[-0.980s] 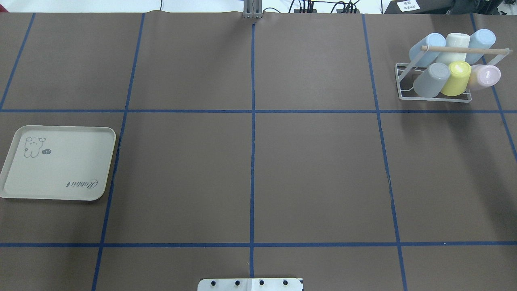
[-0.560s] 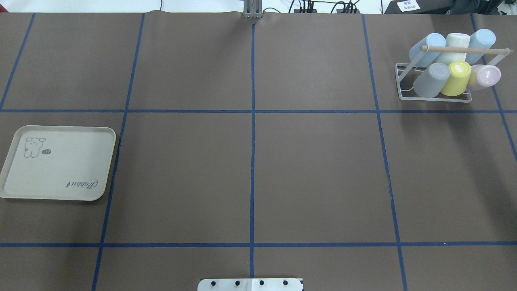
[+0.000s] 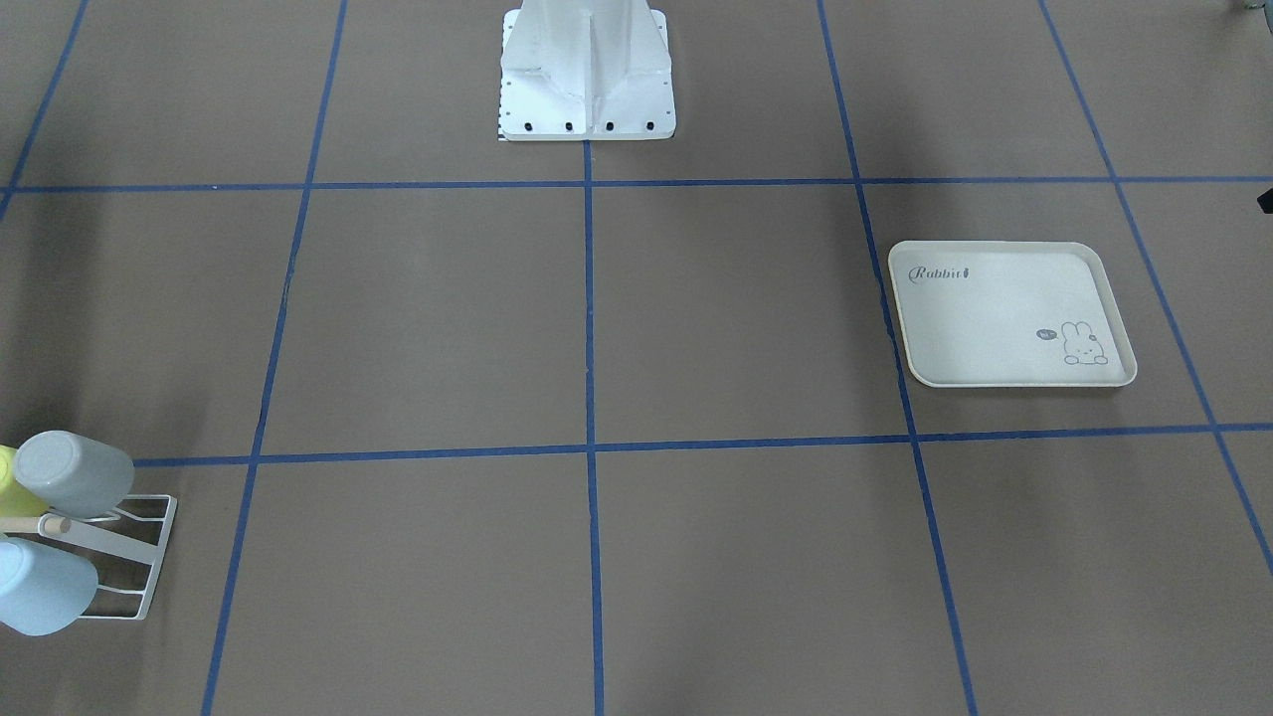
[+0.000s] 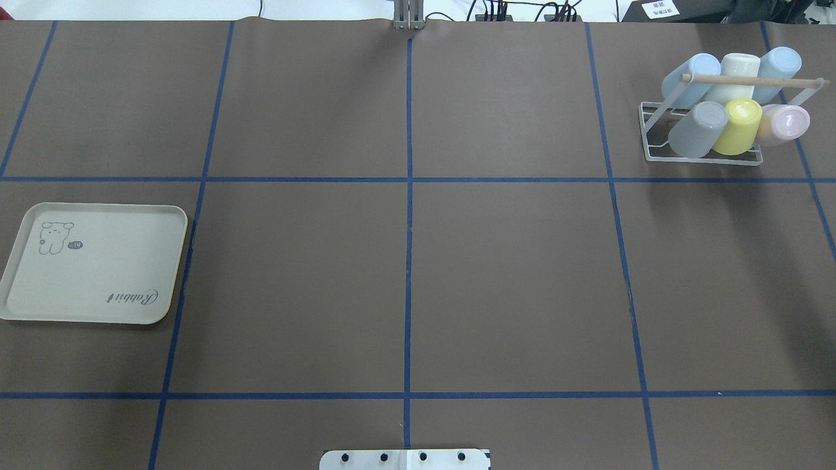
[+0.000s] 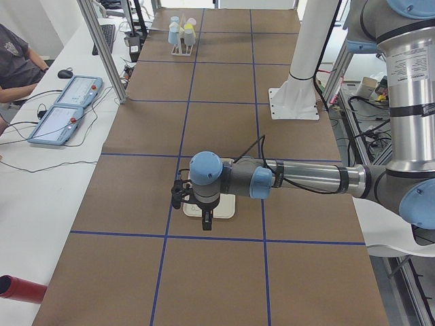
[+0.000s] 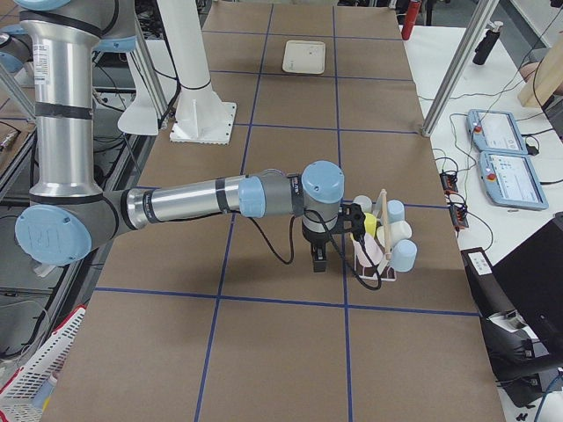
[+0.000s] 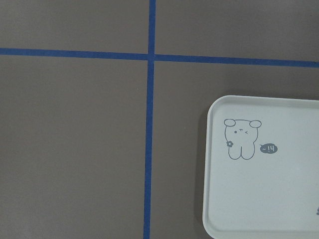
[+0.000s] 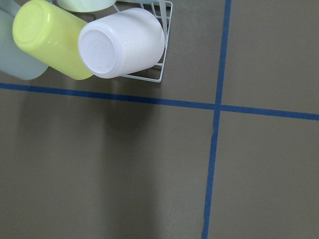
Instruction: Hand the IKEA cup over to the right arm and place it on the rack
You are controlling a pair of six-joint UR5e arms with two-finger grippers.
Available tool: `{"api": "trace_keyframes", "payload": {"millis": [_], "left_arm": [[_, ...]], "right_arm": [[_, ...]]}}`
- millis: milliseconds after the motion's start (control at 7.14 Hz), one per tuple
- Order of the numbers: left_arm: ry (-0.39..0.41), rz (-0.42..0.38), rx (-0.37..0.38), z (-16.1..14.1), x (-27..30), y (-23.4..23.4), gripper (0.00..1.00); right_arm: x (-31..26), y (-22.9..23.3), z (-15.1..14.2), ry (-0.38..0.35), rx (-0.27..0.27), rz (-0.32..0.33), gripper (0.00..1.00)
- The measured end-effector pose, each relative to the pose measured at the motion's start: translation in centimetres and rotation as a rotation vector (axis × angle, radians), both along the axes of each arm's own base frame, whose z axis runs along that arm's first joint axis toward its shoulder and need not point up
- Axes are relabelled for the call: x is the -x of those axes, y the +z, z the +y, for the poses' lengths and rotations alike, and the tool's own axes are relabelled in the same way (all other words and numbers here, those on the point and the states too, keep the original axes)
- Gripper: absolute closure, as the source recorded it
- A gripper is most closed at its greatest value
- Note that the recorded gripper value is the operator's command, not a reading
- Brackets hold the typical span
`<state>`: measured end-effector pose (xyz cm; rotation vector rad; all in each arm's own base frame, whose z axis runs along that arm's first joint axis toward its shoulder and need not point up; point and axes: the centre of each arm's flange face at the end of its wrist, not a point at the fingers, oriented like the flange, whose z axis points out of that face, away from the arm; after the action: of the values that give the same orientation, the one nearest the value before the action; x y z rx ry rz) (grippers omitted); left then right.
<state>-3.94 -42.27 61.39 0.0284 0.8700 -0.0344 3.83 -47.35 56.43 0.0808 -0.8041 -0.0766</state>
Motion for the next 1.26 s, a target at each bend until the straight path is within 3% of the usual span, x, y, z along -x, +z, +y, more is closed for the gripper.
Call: {"api": "trace_keyframes", "payload": {"millis": [840, 1261], "left_arm": [[0.001, -0.009, -0.042, -0.6, 0.0, -1.8, 0.00], [0.003, -0.008, -0.060, -0.8, 0.0, -2.4, 0.00]], "right_arm": [[1.1, 3.2, 1.4, -0.037, 0.052, 0.054, 0.01], [1.1, 3.0, 0.9, -0.037, 0.042, 0.055, 0.01]]}}
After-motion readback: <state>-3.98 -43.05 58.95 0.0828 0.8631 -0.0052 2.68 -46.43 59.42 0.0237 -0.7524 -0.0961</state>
